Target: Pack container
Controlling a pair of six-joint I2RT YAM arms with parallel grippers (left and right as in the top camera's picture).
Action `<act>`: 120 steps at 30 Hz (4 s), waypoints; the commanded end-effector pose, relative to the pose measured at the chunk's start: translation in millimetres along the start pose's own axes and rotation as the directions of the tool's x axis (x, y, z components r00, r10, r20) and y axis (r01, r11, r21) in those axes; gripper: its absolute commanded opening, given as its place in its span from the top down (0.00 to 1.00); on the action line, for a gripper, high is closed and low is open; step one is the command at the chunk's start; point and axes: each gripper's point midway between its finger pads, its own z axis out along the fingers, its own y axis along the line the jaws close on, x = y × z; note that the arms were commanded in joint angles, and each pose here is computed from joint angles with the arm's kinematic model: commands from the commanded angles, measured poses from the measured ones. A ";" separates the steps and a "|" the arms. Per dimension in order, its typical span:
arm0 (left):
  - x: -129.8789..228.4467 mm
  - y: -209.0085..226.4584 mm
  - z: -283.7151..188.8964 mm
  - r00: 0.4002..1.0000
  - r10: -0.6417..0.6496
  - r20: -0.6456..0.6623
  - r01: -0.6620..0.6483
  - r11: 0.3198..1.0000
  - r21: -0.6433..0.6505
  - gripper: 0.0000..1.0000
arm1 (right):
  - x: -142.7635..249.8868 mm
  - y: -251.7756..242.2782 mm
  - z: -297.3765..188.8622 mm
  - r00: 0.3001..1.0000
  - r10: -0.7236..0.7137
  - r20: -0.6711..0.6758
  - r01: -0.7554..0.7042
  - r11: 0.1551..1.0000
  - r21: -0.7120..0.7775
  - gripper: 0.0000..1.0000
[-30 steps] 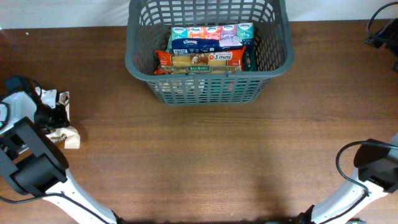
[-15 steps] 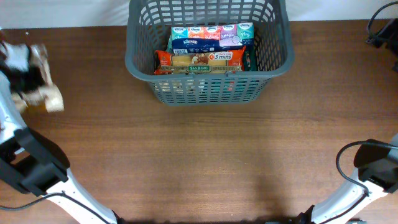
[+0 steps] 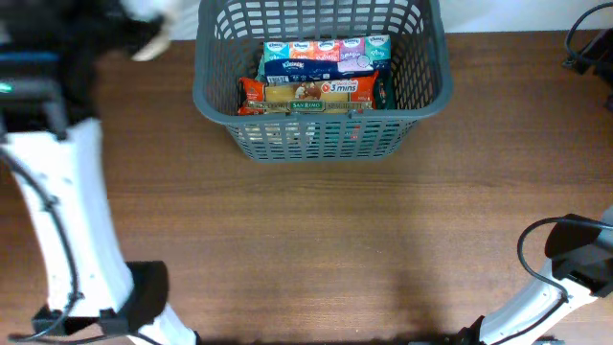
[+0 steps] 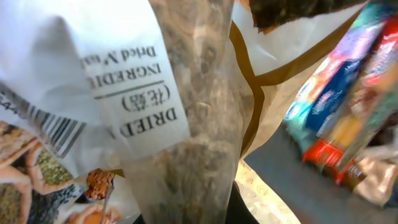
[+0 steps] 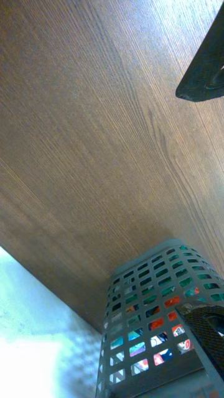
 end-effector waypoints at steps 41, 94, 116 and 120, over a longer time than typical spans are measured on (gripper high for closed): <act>9.2 -258.6 158.7 0.938 0.245 -0.243 -0.035 0.768 0.640 0.98 | 0.8 1.8 -0.3 1.000 0.007 -0.002 -0.007 1.000 -0.006 0.01; 281.8 -82.1 23.1 0.040 -0.814 -0.579 0.697 0.438 -0.568 0.01 | 1.6 3.3 0.5 1.000 0.003 -0.004 -0.003 1.000 -0.007 0.01; 290.6 -95.2 29.6 0.011 -0.791 -0.612 0.699 0.444 -0.561 0.01 | 145.8 114.8 -138.0 0.897 -0.379 0.229 0.410 0.906 -0.106 0.01; 290.6 -95.2 29.6 0.011 -0.791 -0.612 0.699 0.444 -0.561 0.01 | 140.2 100.5 -173.1 0.799 -0.355 0.486 0.425 0.904 -0.037 0.01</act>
